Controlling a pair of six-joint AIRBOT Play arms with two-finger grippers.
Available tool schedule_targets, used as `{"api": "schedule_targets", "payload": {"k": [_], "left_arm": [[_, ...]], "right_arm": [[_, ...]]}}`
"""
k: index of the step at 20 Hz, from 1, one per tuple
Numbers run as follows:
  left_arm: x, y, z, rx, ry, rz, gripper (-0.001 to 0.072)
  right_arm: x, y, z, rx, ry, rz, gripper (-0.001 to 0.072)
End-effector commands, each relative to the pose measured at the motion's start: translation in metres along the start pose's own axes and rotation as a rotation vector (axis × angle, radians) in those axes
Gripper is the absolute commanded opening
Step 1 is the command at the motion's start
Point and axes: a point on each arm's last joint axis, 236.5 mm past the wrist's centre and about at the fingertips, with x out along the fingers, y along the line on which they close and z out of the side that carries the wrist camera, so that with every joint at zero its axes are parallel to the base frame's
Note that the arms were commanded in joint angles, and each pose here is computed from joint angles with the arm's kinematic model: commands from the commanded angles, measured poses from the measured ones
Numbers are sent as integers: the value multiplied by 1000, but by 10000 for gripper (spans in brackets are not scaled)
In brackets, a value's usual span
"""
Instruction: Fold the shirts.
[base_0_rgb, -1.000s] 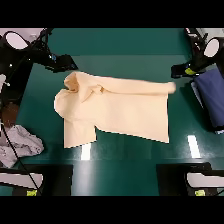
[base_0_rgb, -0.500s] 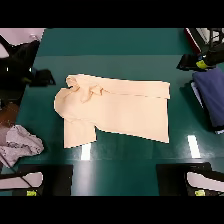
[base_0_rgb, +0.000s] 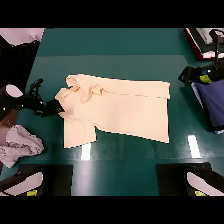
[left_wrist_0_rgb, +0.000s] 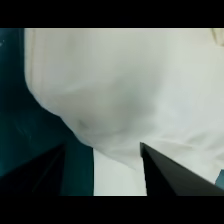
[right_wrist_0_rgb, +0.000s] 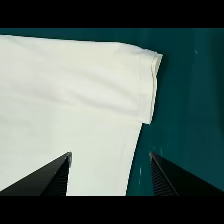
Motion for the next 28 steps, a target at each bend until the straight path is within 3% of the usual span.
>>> {"api": "schedule_targets", "payload": {"k": [1,9,10,12,17,23,28], "left_arm": [[10,2,1,-44,-38,-16,531],[27,8,2,-115,-16,-13,530],[27,7,5,-124,-29,-19,417],[27,6,7,-121,-37,-26,26],[0,-13,11,9,-32,-53,27],[-34,-31,20,108,-93,-71,27],[-34,-31,14,108,-71,-74,27]], "right_arm": [[-4,1,-7,-1,-5,2,554],[-7,2,-9,-2,7,3,554],[-7,1,-11,-3,16,3,554],[-7,1,-20,-3,53,2,554],[7,-9,-112,3,349,-11,554],[48,-29,-251,146,700,-17,554],[75,-3,-282,162,768,55,552]]}}
